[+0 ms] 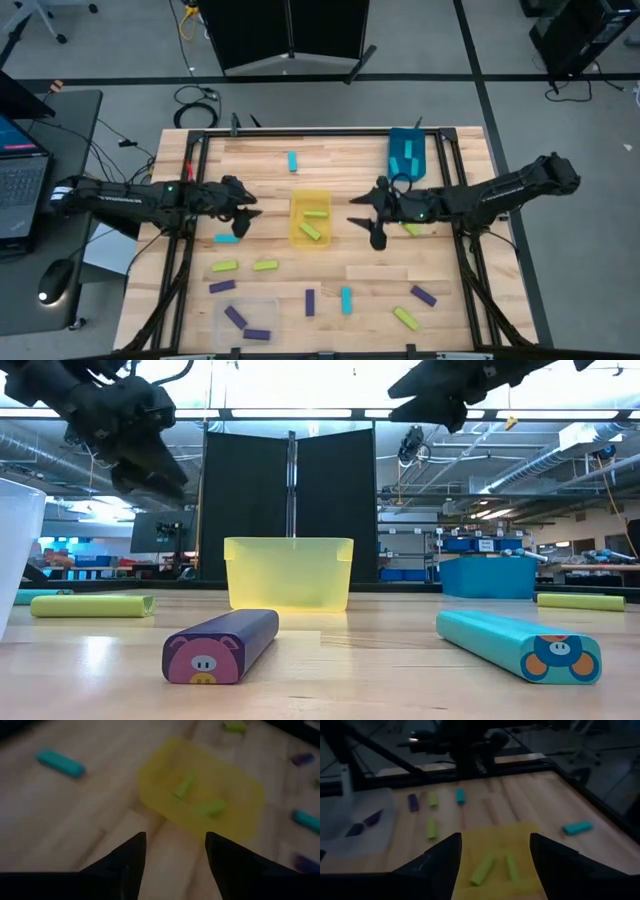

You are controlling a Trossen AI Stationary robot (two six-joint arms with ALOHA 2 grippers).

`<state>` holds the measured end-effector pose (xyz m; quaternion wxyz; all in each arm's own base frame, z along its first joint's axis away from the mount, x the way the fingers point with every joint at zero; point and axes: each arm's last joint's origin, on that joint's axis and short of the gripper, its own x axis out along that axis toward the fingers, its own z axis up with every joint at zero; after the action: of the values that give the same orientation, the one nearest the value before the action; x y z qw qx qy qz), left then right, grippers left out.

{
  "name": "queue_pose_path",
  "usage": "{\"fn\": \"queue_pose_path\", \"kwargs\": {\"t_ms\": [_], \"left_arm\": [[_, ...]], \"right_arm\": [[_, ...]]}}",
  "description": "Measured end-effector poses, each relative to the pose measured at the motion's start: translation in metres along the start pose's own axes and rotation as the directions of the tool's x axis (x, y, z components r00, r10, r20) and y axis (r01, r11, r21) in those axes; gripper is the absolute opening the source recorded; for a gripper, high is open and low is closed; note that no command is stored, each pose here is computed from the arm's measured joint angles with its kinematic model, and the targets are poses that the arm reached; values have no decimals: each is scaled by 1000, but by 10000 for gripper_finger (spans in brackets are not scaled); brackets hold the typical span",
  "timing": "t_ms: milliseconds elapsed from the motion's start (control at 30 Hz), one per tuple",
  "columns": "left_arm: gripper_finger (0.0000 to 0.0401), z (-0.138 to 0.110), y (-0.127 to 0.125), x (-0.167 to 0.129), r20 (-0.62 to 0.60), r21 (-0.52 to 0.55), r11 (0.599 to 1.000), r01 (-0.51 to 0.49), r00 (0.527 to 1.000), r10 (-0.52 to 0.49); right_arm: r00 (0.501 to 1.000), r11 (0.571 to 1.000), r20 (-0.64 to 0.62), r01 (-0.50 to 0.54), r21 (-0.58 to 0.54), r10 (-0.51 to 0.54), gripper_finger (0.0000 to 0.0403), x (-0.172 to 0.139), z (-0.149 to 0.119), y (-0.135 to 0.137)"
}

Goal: Sort blocks
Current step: Put the light blue block into the blue bin

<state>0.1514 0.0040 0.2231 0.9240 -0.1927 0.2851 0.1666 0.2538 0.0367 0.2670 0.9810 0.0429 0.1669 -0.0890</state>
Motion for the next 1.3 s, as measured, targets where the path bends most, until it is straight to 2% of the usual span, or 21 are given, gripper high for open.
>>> {"fn": "queue_pose_path", "kwargs": {"t_ms": [133, 233, 433, 567, 700, 900, 1133, 1300], "left_arm": [[206, -11, -4, -1, -101, -7, 1000, 26, 994, -27], [209, -23, -4, 0, -213, -5, 1000, -14, 977, 13], [220, -43, -6, 8, -409, 22, 992, -121, 905, 119], [228, -53, -10, 15, -510, 61, 991, -119, 850, 133], [234, -64, -11, 18, -588, 135, 981, -138, 786, 191], [236, -74, -9, 21, -657, 221, 958, -181, 698, 284], [235, -79, -12, 32, -693, 267, 955, -129, 663, 284], [235, -84, -13, 39, -717, 280, 951, -131, 630, 298]], "right_arm": [[999, 1000, 12, -31, -5, 31, 246, 4, -2, 9], [999, 999, 3, -35, -11, 35, 244, 8, -5, 12], [1000, 999, -9, -27, -36, 27, 243, 14, -9, 13], [1000, 999, -11, -21, -41, 21, 244, 15, -10, 13], [1000, 999, -11, -21, -42, 20, 242, 15, -10, 13], [1000, 999, -10, -20, -46, 20, 241, 15, -10, 13], [1000, 999, -10, -20, -49, 20, 239, 15, -10, 13], [1000, 999, -11, -20, -49, 19, 236, 15, -10, 13]]}}
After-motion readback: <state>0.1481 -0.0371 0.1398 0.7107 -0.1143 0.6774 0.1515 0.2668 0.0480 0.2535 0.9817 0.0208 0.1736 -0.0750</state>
